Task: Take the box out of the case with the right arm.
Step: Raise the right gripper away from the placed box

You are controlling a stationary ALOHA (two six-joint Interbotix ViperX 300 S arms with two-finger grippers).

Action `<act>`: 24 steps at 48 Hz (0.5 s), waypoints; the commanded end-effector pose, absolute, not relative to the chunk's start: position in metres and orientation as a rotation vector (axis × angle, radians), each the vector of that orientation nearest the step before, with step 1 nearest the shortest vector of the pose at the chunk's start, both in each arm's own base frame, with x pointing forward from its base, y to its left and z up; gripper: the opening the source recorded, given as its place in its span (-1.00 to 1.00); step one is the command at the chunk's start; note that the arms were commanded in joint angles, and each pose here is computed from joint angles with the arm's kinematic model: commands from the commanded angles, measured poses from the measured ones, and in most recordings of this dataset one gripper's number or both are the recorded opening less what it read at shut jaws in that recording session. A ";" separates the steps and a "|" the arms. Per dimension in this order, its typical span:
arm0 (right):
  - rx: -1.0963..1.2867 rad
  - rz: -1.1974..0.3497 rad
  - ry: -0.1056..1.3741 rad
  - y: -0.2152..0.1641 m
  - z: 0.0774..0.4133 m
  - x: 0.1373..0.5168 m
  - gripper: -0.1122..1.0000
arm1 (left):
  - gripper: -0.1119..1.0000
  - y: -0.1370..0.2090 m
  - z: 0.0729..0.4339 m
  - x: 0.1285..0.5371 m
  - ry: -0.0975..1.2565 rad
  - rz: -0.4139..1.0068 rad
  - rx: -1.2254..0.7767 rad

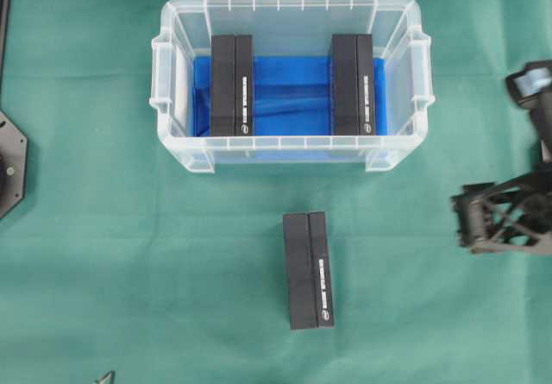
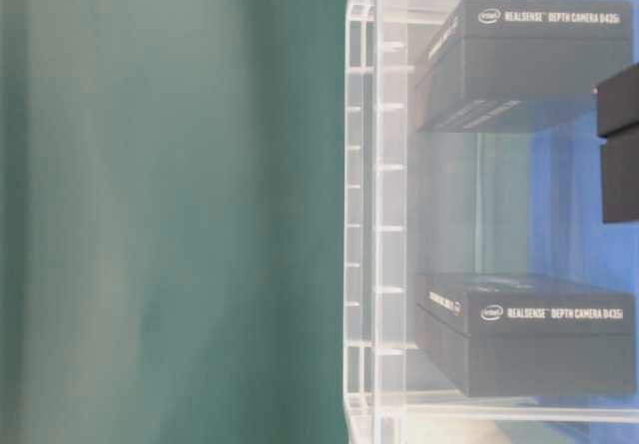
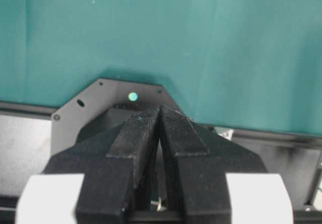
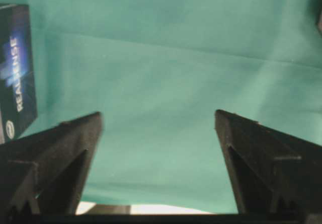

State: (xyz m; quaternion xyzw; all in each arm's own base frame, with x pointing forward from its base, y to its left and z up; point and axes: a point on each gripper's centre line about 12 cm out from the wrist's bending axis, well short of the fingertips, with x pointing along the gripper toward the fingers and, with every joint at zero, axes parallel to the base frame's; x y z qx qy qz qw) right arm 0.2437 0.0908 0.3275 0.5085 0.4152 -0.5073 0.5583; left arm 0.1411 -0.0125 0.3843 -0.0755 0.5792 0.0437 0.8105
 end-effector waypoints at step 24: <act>1.223 -1.187 0.939 0.067 0.336 0.233 0.84 | -0.80 -0.012 0.389 0.141 1.217 0.091 -0.158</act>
